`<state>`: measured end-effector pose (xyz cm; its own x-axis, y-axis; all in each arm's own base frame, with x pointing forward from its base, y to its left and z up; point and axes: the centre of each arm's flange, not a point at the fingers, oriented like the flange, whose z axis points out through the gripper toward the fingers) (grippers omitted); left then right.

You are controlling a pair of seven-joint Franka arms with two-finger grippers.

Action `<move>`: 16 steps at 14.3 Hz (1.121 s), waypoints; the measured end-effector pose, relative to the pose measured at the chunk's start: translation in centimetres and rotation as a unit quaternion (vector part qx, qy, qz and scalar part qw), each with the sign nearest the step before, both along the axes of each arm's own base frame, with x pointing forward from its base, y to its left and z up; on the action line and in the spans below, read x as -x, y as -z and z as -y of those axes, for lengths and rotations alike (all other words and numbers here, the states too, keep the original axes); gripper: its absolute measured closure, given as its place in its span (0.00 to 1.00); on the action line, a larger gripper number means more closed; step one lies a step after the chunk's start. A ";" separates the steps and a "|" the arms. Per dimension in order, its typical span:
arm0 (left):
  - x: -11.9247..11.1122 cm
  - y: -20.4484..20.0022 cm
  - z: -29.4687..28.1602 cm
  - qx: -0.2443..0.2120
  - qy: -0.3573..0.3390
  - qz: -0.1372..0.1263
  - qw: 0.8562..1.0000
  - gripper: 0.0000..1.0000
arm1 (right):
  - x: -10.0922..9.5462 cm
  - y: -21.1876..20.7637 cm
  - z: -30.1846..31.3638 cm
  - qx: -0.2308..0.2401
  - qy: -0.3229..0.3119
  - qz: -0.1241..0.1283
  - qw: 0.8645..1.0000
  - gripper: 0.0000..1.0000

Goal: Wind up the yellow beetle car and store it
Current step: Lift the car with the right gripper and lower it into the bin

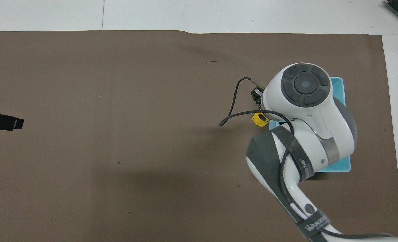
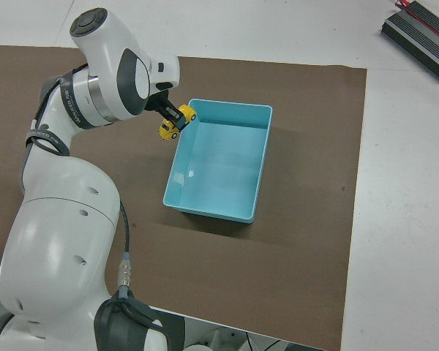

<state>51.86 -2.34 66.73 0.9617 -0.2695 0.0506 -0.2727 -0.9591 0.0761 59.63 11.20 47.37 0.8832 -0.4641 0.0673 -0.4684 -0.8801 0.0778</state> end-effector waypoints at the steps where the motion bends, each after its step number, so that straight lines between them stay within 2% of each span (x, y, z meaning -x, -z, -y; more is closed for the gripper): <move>1: 0.0 0.0 0.0 0.000 0.000 0.000 1.000 0.00 | -0.1 0.3 1.2 -0.001 -0.020 -0.006 1.000 0.55; 4: 0.0 0.0 0.0 0.000 0.000 0.000 1.000 0.00 | -0.1 1.1 4.0 -0.004 -0.077 -0.018 0.997 0.55; 6: 0.0 0.0 0.0 0.000 0.000 0.000 1.000 0.00 | 0.4 1.8 5.1 -0.008 -0.119 -0.010 0.993 0.55; 13: 0.0 0.0 0.0 0.000 0.000 0.000 1.000 0.00 | 5.6 6.3 8.1 -0.027 -0.212 0.024 0.977 0.55; 16: 0.0 0.0 0.0 0.000 0.000 0.000 1.000 0.00 | 6.5 7.9 9.3 -0.042 -0.221 0.030 0.974 0.55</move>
